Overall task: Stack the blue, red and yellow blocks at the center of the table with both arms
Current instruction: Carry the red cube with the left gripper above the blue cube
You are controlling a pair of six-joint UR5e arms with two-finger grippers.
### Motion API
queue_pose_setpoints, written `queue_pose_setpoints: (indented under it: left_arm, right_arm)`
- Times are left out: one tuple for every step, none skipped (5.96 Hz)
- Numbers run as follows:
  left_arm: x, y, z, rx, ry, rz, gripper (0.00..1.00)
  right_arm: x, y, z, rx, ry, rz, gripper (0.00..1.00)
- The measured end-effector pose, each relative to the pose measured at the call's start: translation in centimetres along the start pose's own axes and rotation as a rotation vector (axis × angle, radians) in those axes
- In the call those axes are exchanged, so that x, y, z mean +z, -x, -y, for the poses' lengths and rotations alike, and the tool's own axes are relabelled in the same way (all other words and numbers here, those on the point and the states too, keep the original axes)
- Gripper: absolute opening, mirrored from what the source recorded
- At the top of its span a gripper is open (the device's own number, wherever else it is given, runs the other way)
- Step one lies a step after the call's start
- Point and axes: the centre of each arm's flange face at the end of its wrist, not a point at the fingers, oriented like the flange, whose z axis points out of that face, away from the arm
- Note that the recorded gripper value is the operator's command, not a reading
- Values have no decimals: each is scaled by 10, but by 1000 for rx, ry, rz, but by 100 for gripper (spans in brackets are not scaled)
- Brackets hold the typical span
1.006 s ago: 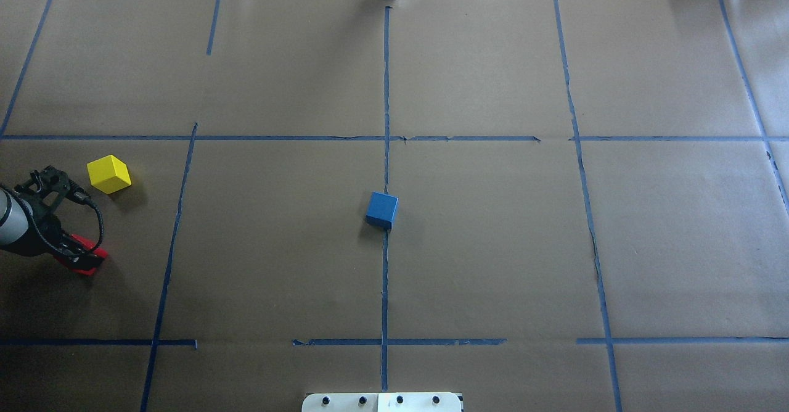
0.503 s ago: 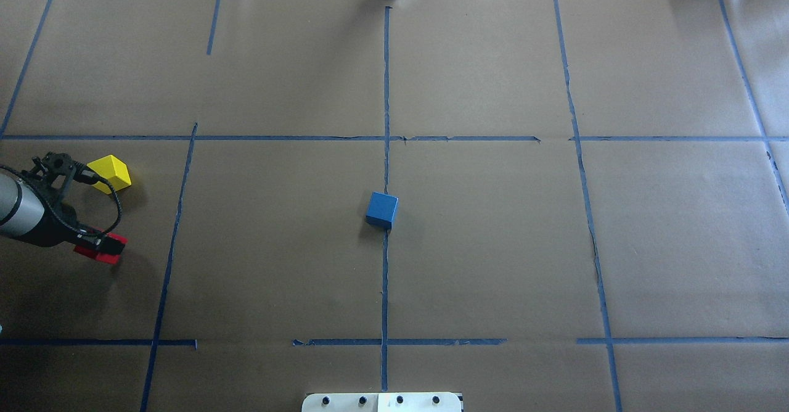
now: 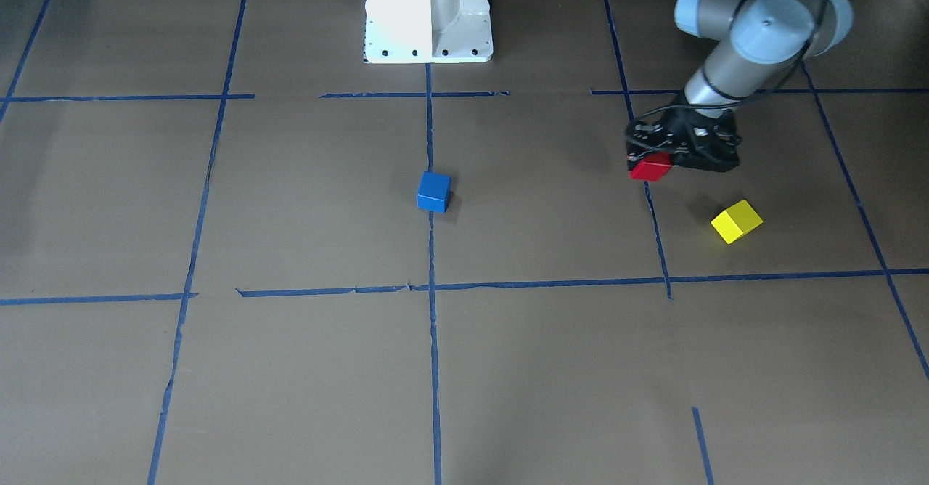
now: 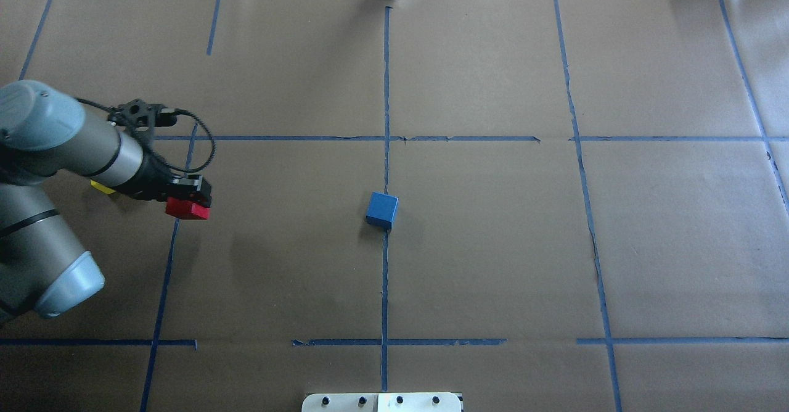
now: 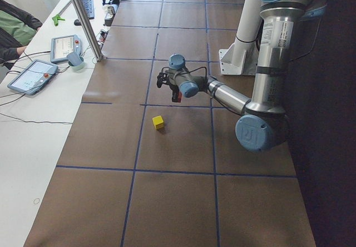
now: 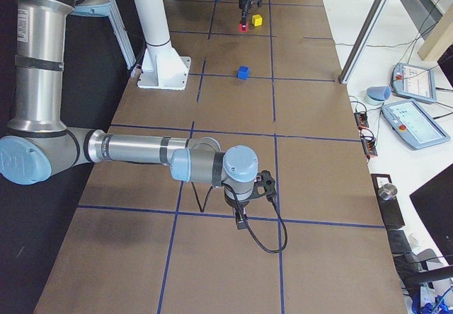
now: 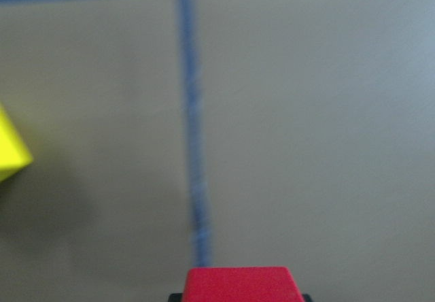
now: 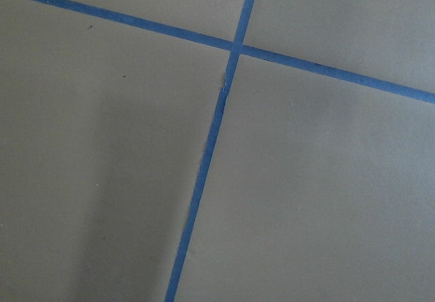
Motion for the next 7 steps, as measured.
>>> queue_pose_setpoints:
  left_arm:
    - [-5,-88,2,-31,27,39,7]
    - [-13,-164,-1,-33,23,72,7]
    - [-14,-225,2,-33,22,87,8]
    - [-3,-276,11,-36,22,107,8]
    - [11,-303,12,-21,16,130,8]
    - [21,-312,8,6,15,142,8]
    - [30,-315,2,31,19,140,8]
  right_arm:
    - [0,0,0,0,0,0,100]
    - [0,0,-1,2,1,0,100]
    - [1,0,-1,2,2,0,100]
    - [1,0,-1,3,3,1,100]
    - [2,-1,-1,4,4,1,100]
    - [2,-1,-1,4,5,1,100]
    - [3,-1,-1,5,6,2,100]
